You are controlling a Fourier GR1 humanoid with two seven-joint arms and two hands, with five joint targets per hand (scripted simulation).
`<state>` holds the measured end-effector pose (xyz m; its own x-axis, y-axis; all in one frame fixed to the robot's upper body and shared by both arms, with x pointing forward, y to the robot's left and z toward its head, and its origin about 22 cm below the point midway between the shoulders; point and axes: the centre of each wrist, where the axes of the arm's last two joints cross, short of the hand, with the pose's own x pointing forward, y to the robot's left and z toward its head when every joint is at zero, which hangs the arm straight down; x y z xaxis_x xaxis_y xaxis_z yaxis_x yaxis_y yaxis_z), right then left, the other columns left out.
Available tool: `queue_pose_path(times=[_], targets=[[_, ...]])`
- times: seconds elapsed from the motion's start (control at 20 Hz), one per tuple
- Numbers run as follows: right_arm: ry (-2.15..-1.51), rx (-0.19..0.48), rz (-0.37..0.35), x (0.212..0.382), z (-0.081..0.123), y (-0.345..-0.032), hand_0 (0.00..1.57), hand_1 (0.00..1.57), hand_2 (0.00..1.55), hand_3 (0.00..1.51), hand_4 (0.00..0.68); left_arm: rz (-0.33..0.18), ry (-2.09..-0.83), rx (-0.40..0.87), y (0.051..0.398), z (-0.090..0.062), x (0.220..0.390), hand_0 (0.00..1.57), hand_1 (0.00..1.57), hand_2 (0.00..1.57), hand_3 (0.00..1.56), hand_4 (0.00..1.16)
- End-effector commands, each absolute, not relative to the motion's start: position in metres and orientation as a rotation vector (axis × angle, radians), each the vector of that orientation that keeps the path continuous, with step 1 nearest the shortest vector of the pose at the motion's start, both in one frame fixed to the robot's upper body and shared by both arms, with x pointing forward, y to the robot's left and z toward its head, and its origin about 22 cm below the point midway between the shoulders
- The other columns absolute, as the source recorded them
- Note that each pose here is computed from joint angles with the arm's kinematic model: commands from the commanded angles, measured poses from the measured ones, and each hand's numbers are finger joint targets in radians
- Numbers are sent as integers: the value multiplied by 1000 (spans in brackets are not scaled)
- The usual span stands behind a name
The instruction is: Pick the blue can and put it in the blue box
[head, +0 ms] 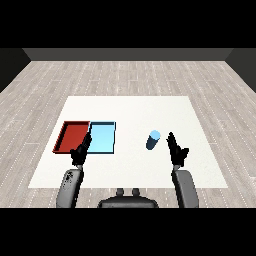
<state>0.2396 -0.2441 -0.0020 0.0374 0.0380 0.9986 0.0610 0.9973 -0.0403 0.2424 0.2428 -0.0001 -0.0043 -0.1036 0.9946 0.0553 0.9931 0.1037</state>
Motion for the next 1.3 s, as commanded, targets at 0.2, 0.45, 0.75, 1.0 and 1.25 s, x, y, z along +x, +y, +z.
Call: queue_pose_path(times=[0.2,0.45,0.75,1.0,1.25], targets=[[-1470,-84,51,267,-10,-243,0,0,0,0,0,-41,-1547,60,247,-6,235,0,0,0,0,0],[-1832,158,63,265,5,-237,0,0,0,0,0,13,-1916,14,253,25,239,0,0,0,0,0],[-1821,166,88,270,1,-236,0,0,0,0,0,23,-1920,33,245,1,248,0,0,0,0,0],[-1836,164,79,272,-23,-224,0,0,0,0,0,21,-1906,41,243,1,255,0,0,0,0,0],[-1826,167,42,290,-16,-250,0,0,0,0,0,18,-1923,41,269,-2,235,0,0,0,0,0]])
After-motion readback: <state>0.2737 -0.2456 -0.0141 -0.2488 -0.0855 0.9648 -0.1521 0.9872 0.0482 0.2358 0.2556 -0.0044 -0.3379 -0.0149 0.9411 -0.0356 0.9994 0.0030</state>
